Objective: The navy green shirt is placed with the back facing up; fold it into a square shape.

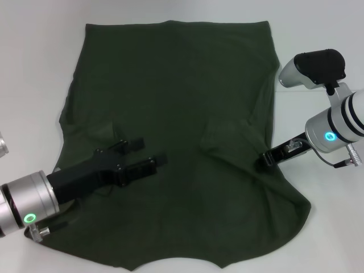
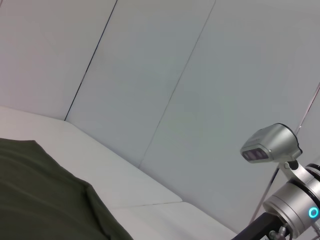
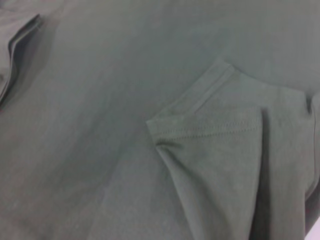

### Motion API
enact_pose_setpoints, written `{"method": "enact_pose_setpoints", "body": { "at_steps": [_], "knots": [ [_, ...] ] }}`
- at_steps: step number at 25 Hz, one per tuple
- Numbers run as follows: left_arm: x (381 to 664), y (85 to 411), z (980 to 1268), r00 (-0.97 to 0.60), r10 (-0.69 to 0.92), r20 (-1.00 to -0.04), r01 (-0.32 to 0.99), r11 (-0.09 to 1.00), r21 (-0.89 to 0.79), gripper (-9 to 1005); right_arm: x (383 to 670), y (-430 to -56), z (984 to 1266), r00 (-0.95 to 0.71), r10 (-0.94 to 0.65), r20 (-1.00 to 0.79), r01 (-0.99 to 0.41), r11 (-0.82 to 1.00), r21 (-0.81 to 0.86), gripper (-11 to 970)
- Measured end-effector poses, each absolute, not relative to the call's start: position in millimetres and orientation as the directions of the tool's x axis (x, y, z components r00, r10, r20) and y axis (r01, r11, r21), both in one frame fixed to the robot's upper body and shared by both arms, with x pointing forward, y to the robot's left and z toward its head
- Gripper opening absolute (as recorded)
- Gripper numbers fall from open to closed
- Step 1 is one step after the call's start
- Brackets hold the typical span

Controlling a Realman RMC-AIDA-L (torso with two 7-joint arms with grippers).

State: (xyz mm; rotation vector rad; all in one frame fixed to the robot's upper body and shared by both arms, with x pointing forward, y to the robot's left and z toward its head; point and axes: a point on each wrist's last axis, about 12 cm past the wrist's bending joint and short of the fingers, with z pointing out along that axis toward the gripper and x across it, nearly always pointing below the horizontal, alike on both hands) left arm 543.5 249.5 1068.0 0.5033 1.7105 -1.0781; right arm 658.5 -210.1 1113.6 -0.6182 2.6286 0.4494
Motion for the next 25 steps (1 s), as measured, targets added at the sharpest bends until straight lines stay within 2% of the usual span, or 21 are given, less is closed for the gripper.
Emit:
{"method": "enact_pose_setpoints", "body": {
  "at_steps": [1, 7, 13, 20, 25],
  "knots": [
    [543.6, 249.6, 1068.1, -0.403, -0.155, -0.902, 0.746, 0.514, -0.422, 908, 658.5, -210.5, 1113.5, -0.817, -0.357, -0.453, -0.487, 0.848, 0.210, 251],
    [543.4, 250.2, 1068.2, -0.403, -0.157, -0.901, 0.746, 0.515, -0.423, 908, 658.7, -210.1, 1113.6, -0.807, -0.369, -0.462, -0.501, 0.841, 0.203, 65],
    [543.3, 250.1, 1068.1, -0.404, -0.158, -0.901, 0.745, 0.515, -0.424, 907, 659.4, -207.9, 1115.1, -0.787, -0.389, -0.478, -0.526, 0.829, 0.192, 54],
    [542.6, 250.0, 1069.3, -0.405, -0.161, -0.900, 0.750, 0.505, -0.427, 907, 647.6, -187.4, 1125.8, -0.604, -0.550, -0.577, -0.729, 0.673, 0.122, 48],
    [542.2, 250.4, 1069.3, -0.405, -0.163, -0.899, 0.750, 0.504, -0.429, 908, 635.5, -173.5, 1123.9, -0.538, -0.641, -0.548, -0.813, 0.567, 0.134, 49]
  ]
}}
